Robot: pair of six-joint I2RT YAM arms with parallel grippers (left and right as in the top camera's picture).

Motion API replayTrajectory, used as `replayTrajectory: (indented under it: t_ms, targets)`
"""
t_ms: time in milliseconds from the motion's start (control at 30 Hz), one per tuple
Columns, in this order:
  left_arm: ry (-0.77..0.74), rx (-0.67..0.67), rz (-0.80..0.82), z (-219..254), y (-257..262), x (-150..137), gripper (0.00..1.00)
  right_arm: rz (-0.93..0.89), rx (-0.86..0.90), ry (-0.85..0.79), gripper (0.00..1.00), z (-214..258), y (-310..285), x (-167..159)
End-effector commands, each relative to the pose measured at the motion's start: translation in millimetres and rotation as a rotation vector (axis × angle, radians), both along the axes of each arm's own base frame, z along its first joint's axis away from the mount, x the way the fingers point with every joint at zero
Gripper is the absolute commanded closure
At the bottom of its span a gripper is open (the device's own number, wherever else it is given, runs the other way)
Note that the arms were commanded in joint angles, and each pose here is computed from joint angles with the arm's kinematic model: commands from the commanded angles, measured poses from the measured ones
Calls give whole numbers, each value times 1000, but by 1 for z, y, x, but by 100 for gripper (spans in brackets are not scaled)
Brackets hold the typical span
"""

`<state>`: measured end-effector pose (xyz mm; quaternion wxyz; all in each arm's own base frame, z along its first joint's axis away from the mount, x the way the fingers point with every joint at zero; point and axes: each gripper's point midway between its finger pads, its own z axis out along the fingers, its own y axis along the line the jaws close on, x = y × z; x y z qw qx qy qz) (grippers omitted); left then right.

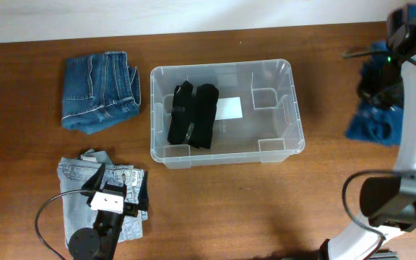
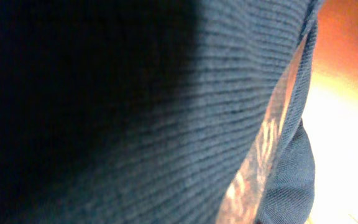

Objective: Pack container
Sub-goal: 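Lift the teal garment and carry it into the container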

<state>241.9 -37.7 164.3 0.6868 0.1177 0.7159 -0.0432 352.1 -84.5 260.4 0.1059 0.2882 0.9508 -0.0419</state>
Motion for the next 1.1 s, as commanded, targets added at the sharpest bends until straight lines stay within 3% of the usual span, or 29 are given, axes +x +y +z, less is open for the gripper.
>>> replayTrajectory:
  t_ms: [0, 133, 400, 700, 1067]
  targets:
    - [-2, 16, 0, -2, 1, 0, 1, 149, 133, -218, 96, 59, 75, 8]
    - [-2, 16, 0, -2, 1, 0, 1, 280, 144, -299, 96, 79, 133, 14]
    - [-2, 16, 0, -2, 1, 0, 1, 258, 18, -296, 96, 56, 188, 31]
    - [-2, 16, 0, -2, 1, 0, 1, 298, 7, -149, 96, -30, 247, 66]
    - [-2, 16, 0, -2, 1, 0, 1, 310, 86, 30, 96, -134, 298, 82]
